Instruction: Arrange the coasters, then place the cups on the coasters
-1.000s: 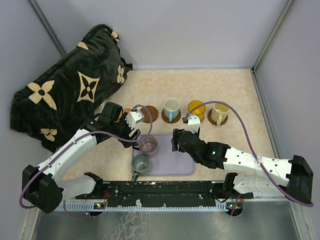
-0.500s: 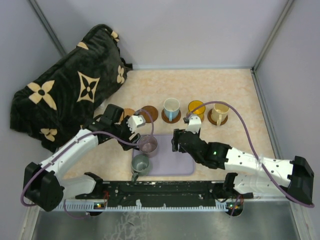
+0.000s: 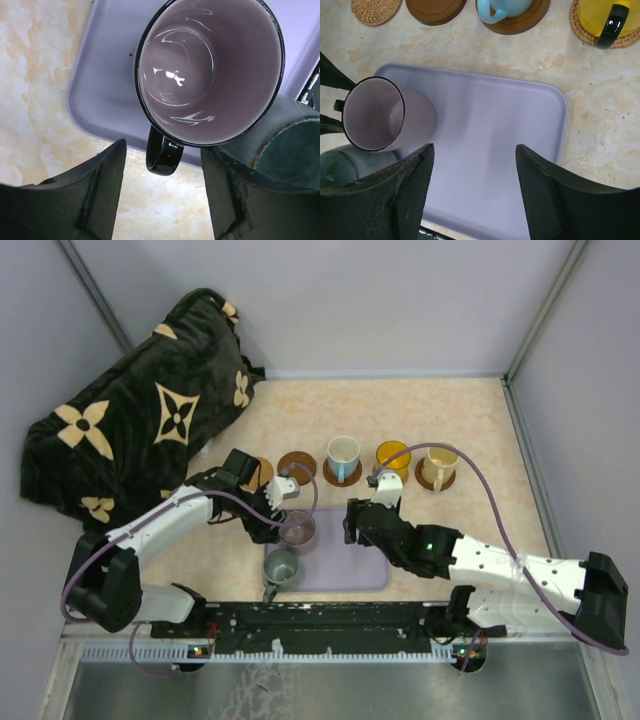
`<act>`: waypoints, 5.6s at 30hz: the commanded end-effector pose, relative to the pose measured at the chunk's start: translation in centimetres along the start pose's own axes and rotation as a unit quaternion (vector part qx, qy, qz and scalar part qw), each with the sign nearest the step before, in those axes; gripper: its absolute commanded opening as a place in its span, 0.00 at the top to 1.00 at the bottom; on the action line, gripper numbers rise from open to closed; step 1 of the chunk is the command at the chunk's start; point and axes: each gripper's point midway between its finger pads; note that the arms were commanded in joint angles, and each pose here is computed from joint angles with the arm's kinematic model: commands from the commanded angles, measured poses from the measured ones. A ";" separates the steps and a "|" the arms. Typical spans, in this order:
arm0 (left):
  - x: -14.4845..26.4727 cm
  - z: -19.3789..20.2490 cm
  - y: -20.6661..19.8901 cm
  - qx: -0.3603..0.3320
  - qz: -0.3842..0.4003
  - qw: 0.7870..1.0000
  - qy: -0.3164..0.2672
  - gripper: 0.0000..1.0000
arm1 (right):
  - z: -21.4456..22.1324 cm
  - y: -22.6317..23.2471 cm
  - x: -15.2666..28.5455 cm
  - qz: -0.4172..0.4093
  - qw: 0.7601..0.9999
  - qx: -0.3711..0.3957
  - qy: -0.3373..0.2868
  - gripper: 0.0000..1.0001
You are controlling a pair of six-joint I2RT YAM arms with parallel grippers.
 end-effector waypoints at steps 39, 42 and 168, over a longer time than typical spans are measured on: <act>-0.6 -3.6 0.0 0.051 -0.008 0.998 -0.033 1.00 | -0.9 -0.2 0.3 0.011 1.000 -0.014 -0.019 0.32; 0.7 -5.1 0.4 0.069 -0.040 0.995 -0.062 1.00 | -1.0 -0.2 0.3 0.011 1.000 -0.015 -0.021 0.32; 0.1 -16.7 8.0 0.331 -0.340 0.752 -0.458 1.00 | 1.1 -0.2 -1.0 0.024 1.000 -0.003 0.005 0.32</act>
Point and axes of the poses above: each gripper's point midway between its finger pads, its own x axis back along the fingers, its own y axis along the line the jaws close on, z = x × y, and after that the axes turned 14 degrees about x, right-handed
